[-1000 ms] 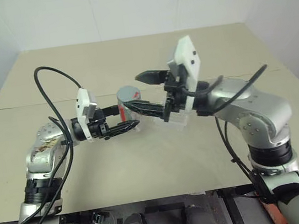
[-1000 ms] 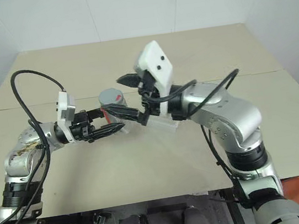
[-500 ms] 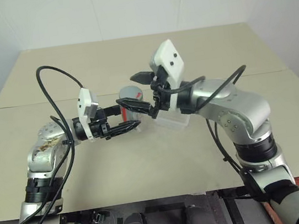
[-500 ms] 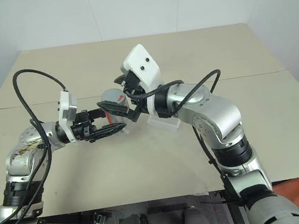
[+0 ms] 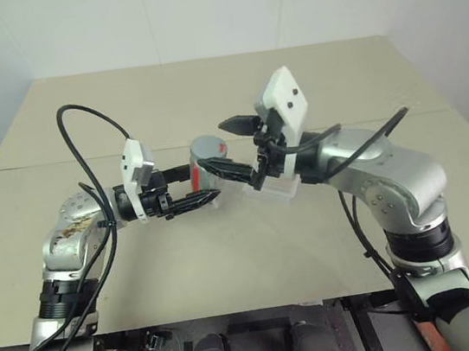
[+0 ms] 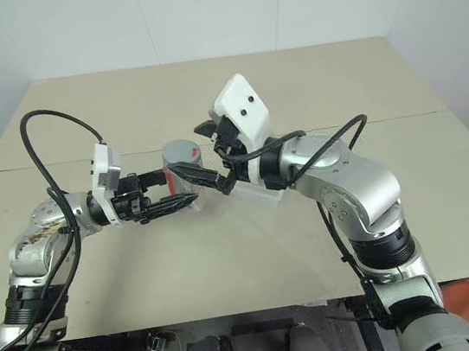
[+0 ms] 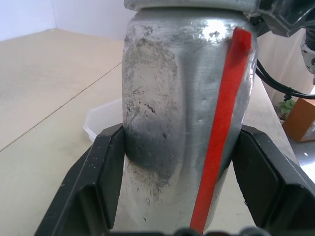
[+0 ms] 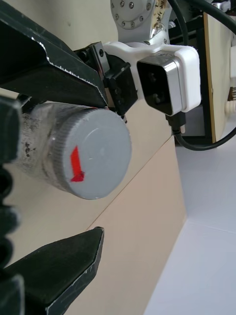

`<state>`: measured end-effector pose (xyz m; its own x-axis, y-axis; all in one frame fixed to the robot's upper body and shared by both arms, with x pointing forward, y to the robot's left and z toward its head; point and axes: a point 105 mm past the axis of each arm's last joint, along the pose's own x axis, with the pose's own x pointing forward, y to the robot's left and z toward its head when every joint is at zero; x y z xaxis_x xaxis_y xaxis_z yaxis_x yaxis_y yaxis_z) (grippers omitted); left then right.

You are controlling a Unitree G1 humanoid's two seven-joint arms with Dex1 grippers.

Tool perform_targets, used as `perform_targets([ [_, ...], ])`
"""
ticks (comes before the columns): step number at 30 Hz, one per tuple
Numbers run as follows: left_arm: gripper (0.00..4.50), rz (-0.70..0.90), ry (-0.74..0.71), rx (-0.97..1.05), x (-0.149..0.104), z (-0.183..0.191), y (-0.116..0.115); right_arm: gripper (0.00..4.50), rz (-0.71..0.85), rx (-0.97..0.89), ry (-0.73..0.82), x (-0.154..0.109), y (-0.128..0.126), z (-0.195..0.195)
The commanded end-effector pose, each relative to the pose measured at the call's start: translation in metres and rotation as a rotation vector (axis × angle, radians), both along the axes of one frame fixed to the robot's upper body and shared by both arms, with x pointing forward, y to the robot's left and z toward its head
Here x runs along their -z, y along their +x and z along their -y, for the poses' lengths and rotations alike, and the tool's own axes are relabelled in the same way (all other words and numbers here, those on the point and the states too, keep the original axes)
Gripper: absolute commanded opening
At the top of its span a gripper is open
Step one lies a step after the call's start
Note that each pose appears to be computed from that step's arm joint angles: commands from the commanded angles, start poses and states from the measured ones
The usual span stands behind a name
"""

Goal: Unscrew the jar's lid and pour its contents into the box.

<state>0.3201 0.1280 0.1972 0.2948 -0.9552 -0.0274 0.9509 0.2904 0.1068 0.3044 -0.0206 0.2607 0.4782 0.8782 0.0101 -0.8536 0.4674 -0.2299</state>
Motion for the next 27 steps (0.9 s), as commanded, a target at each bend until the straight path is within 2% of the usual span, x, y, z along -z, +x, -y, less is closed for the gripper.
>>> perform_targets([
  [1, 2.95, 0.064, -0.010, 0.002, -0.016, -0.004, -0.004, 4.41, 0.055, 0.035, 0.032, -0.015, -0.002, 0.012],
  [13, 2.95, 0.068, -0.013, 0.010, -0.017, -0.003, -0.006, 4.41, 0.053, 0.082, 0.033, -0.014, 0.002, 0.027],
  [27, 2.95, 0.058, 0.001, 0.062, -0.016, 0.000, -0.018, 4.41, 0.060, 0.093, 0.045, -0.018, 0.009, 0.021],
])
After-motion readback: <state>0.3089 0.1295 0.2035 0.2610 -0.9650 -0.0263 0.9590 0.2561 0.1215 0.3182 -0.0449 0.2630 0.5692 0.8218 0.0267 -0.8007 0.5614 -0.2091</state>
